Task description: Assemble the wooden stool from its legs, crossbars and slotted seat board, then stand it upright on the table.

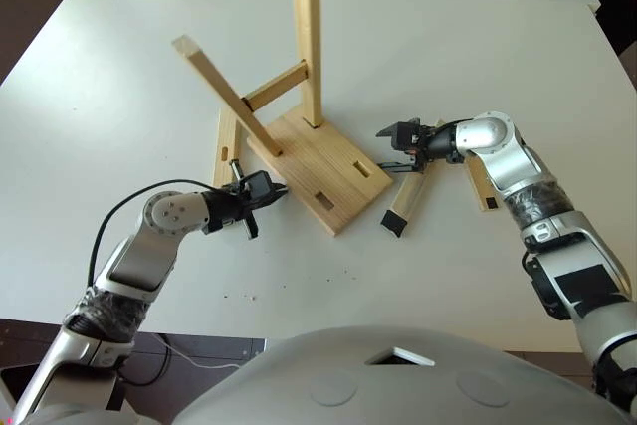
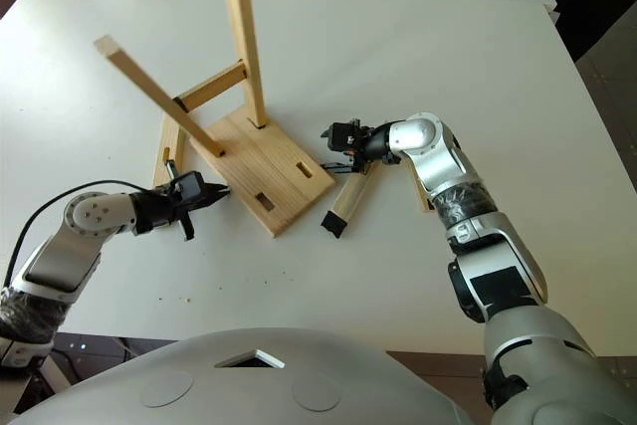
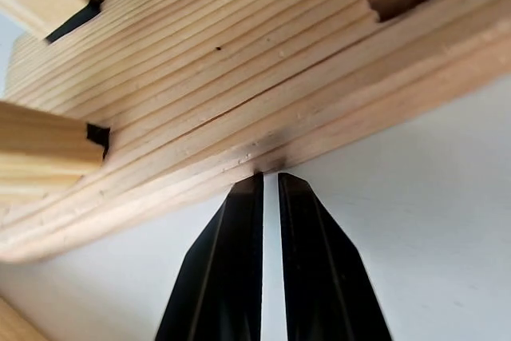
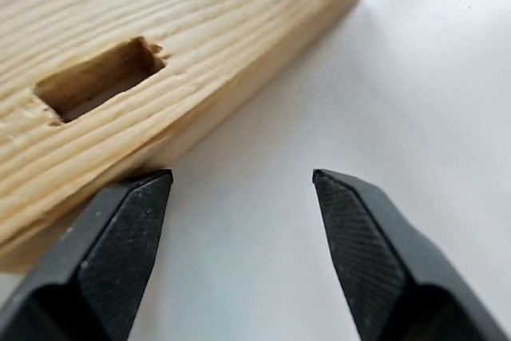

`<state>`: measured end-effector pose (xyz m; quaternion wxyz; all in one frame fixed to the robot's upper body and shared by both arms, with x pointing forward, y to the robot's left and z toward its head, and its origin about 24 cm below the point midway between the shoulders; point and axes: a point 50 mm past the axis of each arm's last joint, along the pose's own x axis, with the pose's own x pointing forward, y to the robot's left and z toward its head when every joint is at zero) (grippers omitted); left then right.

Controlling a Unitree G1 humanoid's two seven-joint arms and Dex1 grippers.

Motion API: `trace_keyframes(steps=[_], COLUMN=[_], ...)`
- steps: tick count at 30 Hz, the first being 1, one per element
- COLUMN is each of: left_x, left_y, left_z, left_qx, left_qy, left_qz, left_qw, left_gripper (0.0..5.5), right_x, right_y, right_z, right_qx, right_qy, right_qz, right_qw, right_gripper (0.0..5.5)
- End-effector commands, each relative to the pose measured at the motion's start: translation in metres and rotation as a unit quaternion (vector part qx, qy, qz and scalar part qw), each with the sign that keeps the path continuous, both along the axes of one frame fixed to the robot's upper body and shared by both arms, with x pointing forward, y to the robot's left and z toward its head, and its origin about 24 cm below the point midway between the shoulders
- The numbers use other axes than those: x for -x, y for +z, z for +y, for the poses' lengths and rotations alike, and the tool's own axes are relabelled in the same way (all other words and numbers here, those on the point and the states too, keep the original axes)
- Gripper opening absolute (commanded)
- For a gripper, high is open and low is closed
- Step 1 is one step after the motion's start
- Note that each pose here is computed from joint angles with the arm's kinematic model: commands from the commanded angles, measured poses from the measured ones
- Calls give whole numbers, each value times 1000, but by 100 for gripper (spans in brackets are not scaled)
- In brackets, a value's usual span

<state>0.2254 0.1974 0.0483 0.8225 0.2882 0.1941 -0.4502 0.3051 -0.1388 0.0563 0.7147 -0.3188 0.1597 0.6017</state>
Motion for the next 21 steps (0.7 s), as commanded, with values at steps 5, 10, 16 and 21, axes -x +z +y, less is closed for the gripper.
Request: trace_keyframes(steps=[5, 10, 16, 21], left_x=[-9, -9, 2, 6], left_y=[-7, -7, -11, -9], left_z=[-9, -14, -31, -28], left_qx=[6, 23, 56, 63], left_qy=[-6, -12, -15, 11], left_qz=[-2, 0, 11, 7], left_qw=[1000, 1000, 998, 998], left_gripper=[37, 37, 37, 37], right_x=[22, 32, 48, 36], right_y=[2, 0, -5, 1], right_z=[25, 31, 32, 27], right_qx=[-28, -44, -38, -44], right_qy=[47, 51, 68, 30], right_qz=[49, 72, 96, 77], right_qw=[997, 995, 992, 996], right_gripper=[327, 327, 327, 327])
